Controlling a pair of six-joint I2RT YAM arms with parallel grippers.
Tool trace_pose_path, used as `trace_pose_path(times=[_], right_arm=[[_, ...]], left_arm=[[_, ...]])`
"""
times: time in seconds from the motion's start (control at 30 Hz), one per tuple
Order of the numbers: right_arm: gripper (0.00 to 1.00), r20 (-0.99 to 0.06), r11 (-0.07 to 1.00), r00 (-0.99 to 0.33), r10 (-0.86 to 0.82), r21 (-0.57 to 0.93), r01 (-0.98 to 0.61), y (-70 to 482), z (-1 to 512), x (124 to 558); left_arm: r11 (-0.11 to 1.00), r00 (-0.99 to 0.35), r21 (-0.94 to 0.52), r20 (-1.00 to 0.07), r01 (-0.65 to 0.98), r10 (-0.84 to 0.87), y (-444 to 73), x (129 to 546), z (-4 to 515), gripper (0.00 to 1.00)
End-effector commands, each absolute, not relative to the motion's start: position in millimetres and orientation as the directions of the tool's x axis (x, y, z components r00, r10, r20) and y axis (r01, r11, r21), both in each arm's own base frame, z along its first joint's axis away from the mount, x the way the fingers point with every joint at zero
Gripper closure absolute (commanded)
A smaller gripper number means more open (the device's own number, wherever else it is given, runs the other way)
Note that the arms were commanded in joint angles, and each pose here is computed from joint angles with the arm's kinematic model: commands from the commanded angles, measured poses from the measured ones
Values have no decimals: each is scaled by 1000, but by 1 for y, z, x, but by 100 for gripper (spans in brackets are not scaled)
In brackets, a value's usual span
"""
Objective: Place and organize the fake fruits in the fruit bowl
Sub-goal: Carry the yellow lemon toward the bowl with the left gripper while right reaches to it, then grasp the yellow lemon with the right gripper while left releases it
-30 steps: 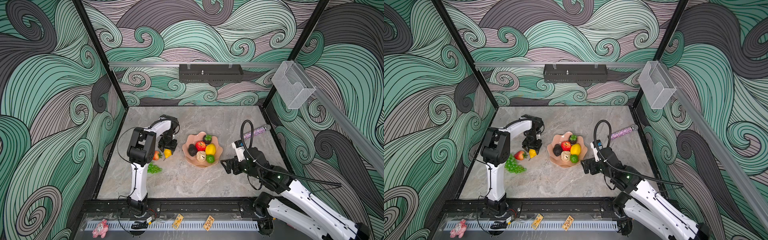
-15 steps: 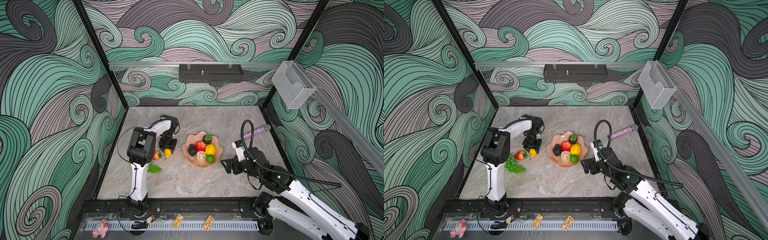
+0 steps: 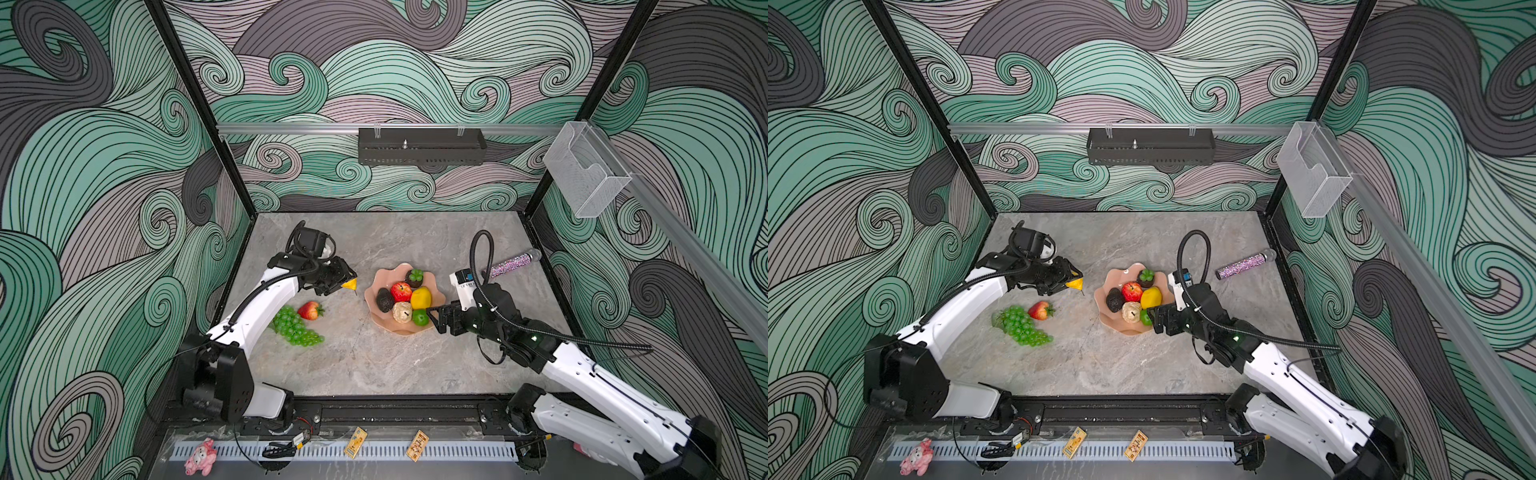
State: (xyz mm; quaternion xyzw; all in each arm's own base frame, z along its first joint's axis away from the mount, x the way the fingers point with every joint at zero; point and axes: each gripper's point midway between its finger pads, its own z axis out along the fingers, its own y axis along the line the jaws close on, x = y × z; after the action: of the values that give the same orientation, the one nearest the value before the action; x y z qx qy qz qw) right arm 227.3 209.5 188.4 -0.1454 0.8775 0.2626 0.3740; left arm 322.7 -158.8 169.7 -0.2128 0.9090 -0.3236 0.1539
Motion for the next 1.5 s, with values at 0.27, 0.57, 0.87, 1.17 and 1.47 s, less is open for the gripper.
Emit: trace_pose_path(times=[0.27, 0.57, 0.87, 1.17, 1.47], right_arm=[[9, -886, 546, -463, 23, 399, -737, 295, 240, 247], [6, -949, 495, -314, 14, 280, -823, 311, 246, 257], [8, -952, 442, -302, 38, 287, -850, 319, 250, 261], [21, -949, 415, -314, 33, 299, -859, 331, 256, 267], [28, -944, 461, -326, 54, 313, -830, 331, 257, 280]], left_arm=[[204, -687, -930, 67, -306, -724, -189, 331, 237, 51], [103, -749, -944, 178, -312, -638, -236, 304, 249, 52], [77, -810, -952, 206, -295, -549, -269, 289, 258, 52], [85, -822, -949, 215, -303, -527, -273, 280, 254, 52], [95, -829, -944, 227, -317, -511, -277, 277, 248, 52]])
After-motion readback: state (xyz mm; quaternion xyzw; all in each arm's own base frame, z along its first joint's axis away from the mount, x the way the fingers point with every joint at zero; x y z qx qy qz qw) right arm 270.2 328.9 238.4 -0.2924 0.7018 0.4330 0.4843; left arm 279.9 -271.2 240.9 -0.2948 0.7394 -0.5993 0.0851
